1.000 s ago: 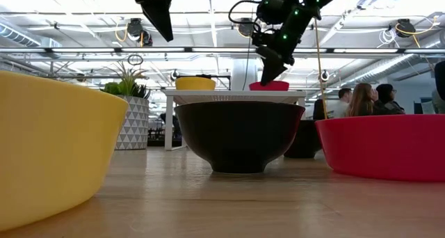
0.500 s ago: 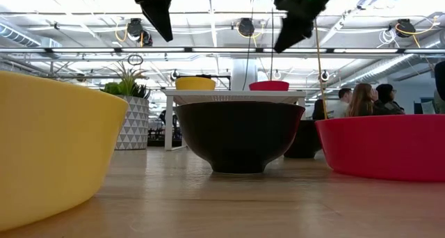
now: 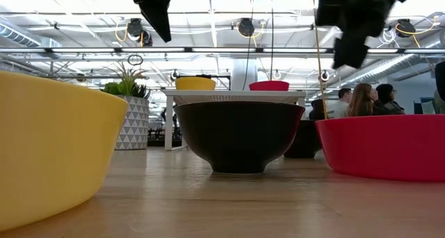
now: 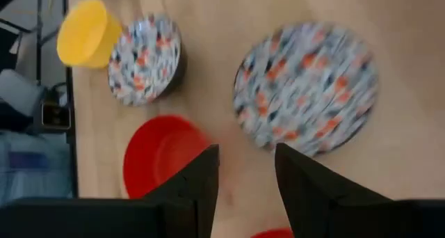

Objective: Pick & Place Mini bowls
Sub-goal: Stack the red bowl on top of the red bowl on the shelf

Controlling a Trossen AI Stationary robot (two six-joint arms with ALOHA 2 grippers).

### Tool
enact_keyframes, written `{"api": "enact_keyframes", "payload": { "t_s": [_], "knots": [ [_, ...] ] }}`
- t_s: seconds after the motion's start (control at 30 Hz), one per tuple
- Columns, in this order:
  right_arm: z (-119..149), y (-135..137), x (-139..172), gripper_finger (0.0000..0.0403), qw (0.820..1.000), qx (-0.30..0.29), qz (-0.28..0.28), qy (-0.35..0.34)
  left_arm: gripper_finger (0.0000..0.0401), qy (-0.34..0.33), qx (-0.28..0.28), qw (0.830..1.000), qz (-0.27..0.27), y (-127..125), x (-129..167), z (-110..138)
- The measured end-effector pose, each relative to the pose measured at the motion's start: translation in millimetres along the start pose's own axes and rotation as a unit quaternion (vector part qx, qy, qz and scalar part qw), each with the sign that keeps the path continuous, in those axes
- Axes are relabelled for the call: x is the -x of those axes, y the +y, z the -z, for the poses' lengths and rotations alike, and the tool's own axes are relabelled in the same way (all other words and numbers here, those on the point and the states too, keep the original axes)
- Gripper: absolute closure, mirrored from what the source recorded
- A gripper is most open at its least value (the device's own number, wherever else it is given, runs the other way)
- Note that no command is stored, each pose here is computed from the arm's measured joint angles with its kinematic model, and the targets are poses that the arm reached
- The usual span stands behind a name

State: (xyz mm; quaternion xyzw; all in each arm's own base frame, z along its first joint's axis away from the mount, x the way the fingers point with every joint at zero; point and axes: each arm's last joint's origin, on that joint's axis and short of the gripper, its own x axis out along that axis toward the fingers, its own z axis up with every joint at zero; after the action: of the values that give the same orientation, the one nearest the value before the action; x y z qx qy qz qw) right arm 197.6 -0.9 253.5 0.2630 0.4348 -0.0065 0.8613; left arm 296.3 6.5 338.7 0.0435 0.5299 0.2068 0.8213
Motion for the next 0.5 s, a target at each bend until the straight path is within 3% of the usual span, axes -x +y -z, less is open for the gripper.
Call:
{"api": "enact_keyframes", "payload": {
  "t_s": [0.13, 0.3, 0.5],
  "knots": [
    [23.9, 9.1, -19.2, 0.0275, 0.998, -0.006, -0.005, 0.057, 0.0249, 0.000, 0.006, 1.000, 0.000, 0.0, 0.0, -0.1],
    [39.4, 23.0, -32.0, 0.0275, 0.996, 0.002, 0.022, 0.082, 0.0249, -0.002, 0.009, 1.000, 0.000, -0.1, 0.0, -0.3],
    [52.2, 26.6, -40.2, 0.0275, 0.987, -0.087, 0.083, 0.107, 0.0249, -0.003, 0.012, 1.000, 0.001, -0.1, 0.0, -0.6]
  ]
}}
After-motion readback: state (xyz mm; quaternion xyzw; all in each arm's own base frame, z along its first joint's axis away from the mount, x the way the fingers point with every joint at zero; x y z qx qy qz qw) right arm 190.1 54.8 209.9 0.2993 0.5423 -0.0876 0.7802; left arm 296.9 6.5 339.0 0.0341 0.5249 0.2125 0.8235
